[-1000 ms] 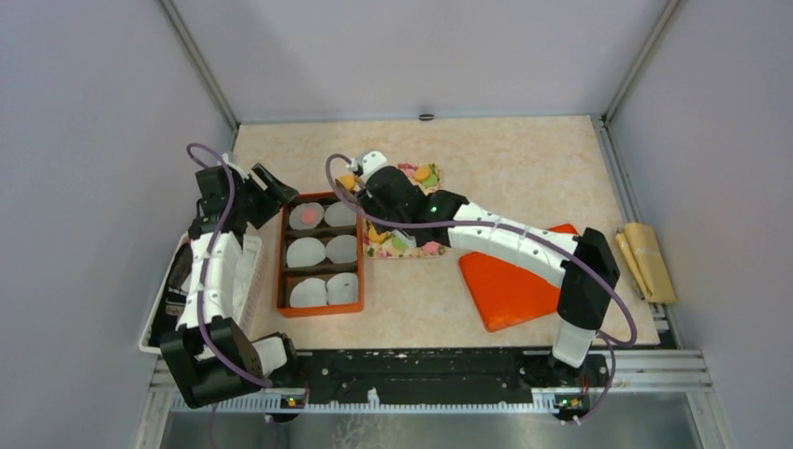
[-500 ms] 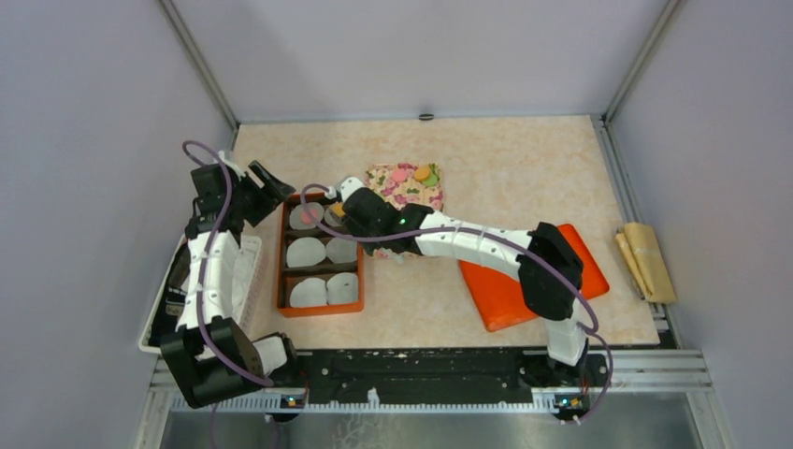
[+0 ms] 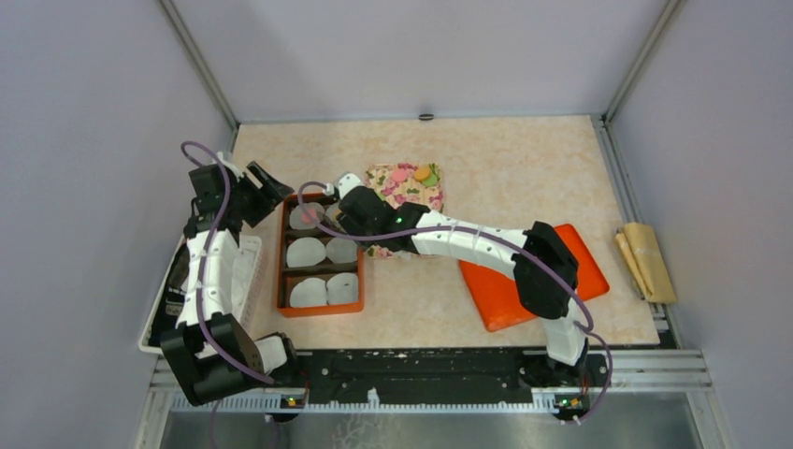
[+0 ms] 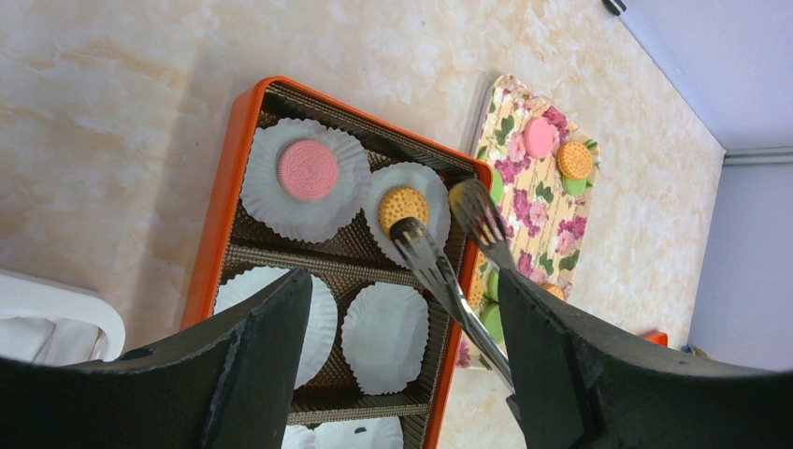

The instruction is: Pack the cookies

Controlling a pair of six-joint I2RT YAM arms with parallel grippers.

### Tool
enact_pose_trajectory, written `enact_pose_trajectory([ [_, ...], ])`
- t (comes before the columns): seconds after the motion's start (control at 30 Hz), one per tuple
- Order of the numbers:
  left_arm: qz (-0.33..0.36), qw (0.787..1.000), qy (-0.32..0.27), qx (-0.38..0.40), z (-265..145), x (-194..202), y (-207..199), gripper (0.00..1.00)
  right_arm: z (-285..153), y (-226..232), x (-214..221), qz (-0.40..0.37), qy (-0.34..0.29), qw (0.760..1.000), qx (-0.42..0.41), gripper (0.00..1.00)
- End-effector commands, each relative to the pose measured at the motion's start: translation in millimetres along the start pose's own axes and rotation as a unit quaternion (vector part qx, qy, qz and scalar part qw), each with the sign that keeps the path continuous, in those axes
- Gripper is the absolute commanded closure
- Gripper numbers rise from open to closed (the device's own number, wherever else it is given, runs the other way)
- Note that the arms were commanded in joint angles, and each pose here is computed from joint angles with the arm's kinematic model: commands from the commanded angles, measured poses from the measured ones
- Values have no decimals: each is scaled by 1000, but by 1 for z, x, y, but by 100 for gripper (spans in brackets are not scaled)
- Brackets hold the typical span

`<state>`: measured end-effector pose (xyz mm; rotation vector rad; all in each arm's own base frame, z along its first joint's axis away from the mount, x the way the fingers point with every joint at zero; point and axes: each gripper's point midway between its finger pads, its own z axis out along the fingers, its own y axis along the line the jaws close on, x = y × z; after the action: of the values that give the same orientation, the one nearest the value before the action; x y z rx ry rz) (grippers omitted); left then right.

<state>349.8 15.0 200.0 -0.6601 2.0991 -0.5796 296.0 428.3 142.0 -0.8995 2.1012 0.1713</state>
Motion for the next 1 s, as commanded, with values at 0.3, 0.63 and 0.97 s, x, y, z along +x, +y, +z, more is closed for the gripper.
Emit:
enact_pose_trajectory([
  [0.3,11,999,-10,30,-3,-8,-11,21,-41,-35,-38,8,-72,996,50,37],
  [0.63,11,998,3,56,-4,-2,-19,21,-32,-38,41,25,-3,998,58,40],
  [0.97,3,997,19,71,0,8,-19,21,-31,-62,104,50,65,989,121,42],
])
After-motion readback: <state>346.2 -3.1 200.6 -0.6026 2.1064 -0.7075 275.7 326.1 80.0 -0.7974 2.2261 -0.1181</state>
